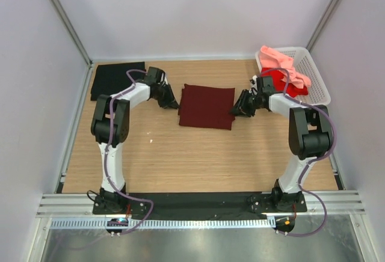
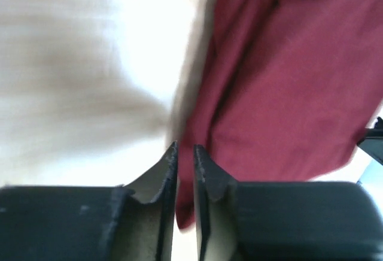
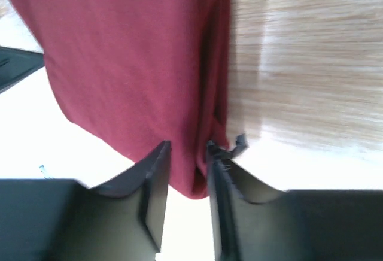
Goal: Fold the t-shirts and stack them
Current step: Fold the tshirt, then neatly place the folded tshirt to the corner
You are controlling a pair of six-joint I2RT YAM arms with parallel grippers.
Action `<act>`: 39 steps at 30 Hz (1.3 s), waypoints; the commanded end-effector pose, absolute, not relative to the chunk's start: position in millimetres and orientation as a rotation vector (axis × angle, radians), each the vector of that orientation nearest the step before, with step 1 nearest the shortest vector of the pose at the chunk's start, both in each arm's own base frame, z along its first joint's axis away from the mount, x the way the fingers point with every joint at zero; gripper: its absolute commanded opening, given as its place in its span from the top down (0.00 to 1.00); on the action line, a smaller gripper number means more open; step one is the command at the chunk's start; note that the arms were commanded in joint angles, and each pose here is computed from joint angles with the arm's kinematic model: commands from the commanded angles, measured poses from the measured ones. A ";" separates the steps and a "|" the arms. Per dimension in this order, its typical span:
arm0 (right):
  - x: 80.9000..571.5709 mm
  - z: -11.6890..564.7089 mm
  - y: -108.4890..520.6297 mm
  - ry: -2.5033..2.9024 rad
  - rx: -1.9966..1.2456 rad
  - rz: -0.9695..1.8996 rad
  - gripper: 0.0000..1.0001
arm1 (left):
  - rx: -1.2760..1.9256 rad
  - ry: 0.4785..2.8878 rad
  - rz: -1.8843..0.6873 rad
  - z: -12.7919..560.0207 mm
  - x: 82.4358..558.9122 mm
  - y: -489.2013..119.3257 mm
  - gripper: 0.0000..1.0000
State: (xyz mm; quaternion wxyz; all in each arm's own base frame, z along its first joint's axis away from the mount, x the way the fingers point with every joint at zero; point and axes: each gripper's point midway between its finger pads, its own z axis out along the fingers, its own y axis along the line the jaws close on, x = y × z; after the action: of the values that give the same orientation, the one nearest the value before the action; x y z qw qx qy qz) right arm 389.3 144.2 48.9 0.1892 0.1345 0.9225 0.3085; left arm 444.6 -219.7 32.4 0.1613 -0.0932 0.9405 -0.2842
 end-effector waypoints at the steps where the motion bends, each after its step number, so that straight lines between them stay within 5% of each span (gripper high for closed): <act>1: 391.8 84.8 143.5 2.556 0.274 0.860 0.61 | -0.280 2.541 -0.777 96.5 453.2 -214.5 0.82; 7: 374.7 101.7 138.3 2.601 0.288 0.813 0.49 | -0.180 2.455 -0.884 138.4 474.0 -234.9 0.76; 14: 365.4 98.6 162.0 2.583 0.246 0.905 0.73 | -0.007 2.454 -1.079 116.2 492.4 -283.6 0.78; 24: 355.5 25.3 155.5 2.667 0.284 0.832 0.74 | -0.148 2.451 -1.030 57.4 562.0 -269.7 0.79; 32: 353.5 39.1 153.3 2.654 0.242 0.816 0.73 | -0.104 2.332 -1.133 115.3 570.8 -271.2 0.74; 36: 356.4 62.5 157.0 2.604 0.206 0.859 0.65 | -0.062 2.326 -1.193 139.0 549.9 -272.3 0.70; 39: 359.3 73.5 154.8 2.582 0.176 0.828 0.48 | -0.049 2.337 -1.121 151.3 531.5 -261.1 0.68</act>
State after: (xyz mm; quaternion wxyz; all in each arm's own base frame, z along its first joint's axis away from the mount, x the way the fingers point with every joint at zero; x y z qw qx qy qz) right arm 343.5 154.5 36.4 0.1567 0.0919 0.9383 0.2942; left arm 545.1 -260.5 76.2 0.2198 -0.0574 0.8884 -0.3988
